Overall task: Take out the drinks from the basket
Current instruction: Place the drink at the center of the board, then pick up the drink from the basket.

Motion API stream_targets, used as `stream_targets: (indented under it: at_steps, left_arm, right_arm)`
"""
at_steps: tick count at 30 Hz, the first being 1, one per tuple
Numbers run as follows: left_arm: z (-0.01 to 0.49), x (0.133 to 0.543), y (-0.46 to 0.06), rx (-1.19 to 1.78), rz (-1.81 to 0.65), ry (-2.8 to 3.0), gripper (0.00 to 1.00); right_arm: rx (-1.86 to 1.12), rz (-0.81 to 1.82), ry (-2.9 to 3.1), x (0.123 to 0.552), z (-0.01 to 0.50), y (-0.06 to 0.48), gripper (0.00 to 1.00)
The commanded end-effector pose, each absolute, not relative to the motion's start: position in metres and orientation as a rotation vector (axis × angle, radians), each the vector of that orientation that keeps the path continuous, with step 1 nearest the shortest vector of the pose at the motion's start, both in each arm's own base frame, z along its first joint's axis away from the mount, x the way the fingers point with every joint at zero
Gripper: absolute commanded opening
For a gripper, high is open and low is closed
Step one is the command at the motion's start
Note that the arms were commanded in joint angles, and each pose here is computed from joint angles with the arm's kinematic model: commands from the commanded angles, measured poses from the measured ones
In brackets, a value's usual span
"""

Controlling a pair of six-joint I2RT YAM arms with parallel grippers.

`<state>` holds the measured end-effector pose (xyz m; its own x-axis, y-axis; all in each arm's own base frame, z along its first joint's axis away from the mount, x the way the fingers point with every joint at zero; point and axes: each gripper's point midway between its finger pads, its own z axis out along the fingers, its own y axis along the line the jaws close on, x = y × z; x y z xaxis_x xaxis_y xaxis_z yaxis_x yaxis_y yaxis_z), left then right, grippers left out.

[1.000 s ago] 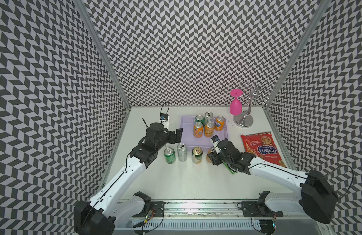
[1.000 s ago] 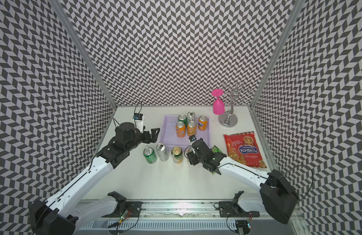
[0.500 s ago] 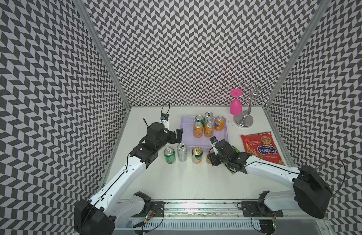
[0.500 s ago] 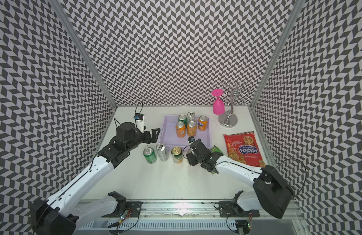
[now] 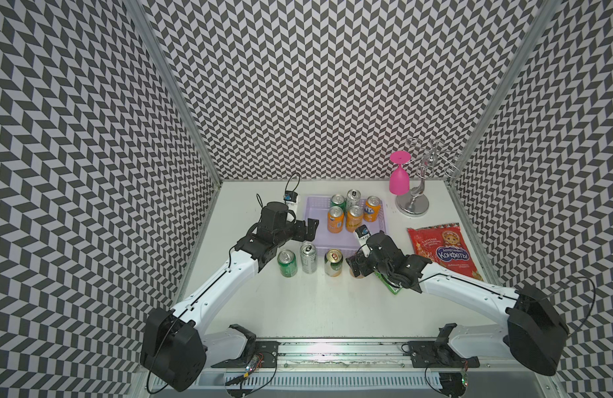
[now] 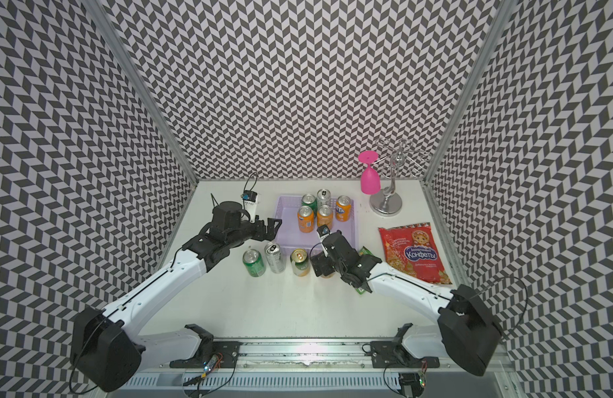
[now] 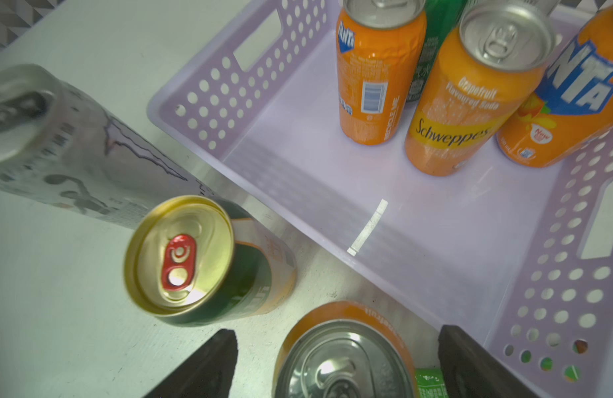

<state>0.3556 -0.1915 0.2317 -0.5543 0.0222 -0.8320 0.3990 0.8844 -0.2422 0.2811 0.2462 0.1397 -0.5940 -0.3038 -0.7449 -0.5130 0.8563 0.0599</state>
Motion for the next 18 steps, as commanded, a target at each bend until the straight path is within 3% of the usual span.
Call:
stream_targets:
  at_steps: [1, 9, 18]
  left_arm:
    - [0.251, 0.367, -0.209, 0.354, -0.562, 2.054, 0.99]
    - [0.236, 0.393, -0.244, 0.44, -0.543, 2.086, 0.99]
    - [0.2, 0.418, -0.283, 0.541, -0.432, 2.169, 0.99]
  right_arm:
    - [-0.555, 0.37, 2.14, 0.288, 0.184, 0.246, 1.0]
    - [-0.323, 0.37, 2.068, 0.316, 0.228, 0.175, 1.0]
    - [-0.064, 0.354, 1.975, 0.32, 0.237, 0.112, 1.0]
